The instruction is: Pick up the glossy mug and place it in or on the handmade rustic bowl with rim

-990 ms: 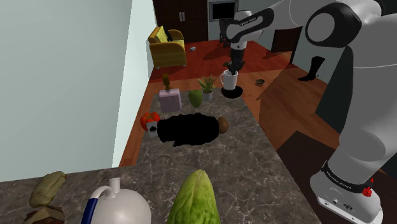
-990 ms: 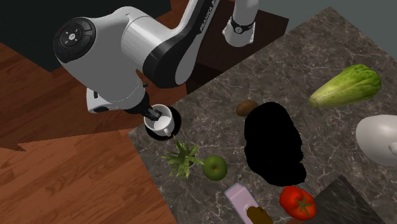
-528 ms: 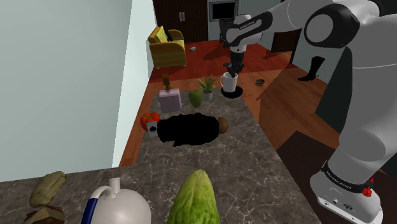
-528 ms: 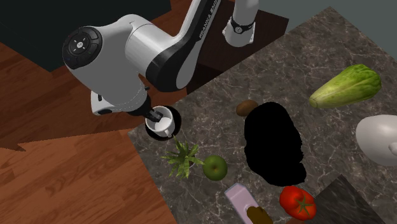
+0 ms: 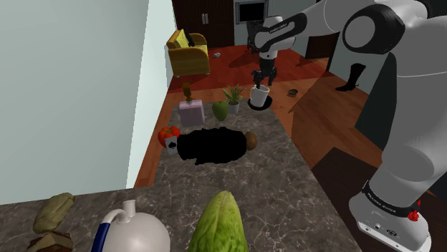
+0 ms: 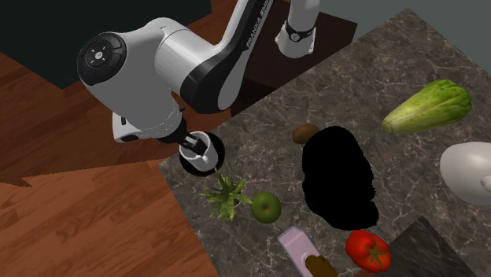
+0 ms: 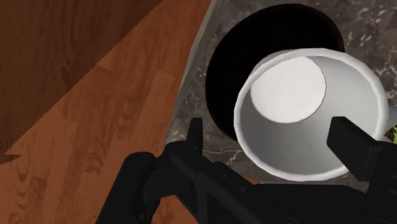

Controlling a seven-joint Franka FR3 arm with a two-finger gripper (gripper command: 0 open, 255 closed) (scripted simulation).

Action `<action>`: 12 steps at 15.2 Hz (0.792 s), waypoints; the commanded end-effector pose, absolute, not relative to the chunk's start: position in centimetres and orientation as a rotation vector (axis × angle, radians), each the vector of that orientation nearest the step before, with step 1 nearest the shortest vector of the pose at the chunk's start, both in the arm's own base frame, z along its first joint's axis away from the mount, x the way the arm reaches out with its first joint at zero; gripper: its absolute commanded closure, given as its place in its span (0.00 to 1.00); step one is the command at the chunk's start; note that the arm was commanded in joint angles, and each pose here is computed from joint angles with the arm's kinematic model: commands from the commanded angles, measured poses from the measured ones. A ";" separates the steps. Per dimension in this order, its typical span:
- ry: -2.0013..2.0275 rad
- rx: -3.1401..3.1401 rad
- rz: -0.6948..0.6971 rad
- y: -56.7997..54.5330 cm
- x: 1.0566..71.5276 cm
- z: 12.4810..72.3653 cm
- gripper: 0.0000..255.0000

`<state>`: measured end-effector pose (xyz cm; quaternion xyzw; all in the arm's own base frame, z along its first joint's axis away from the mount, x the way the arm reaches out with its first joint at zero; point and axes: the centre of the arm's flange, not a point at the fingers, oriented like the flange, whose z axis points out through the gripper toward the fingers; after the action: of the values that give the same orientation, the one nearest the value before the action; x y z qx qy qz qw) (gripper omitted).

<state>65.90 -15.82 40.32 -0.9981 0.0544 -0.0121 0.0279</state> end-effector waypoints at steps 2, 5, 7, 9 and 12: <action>0.168 -3.081 -0.037 -15.9 65.9 41.6 0.00; 0.168 -3.081 -0.037 -16.1 65.8 45.3 0.00; 0.168 -3.081 -0.037 -16.1 65.8 45.3 0.00; 0.168 -3.081 -0.037 -16.1 65.8 45.3 0.00; 0.168 -3.081 -0.037 -16.1 65.8 45.3 0.00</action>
<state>65.77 -16.09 45.30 -0.9981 0.0544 -0.0122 0.0279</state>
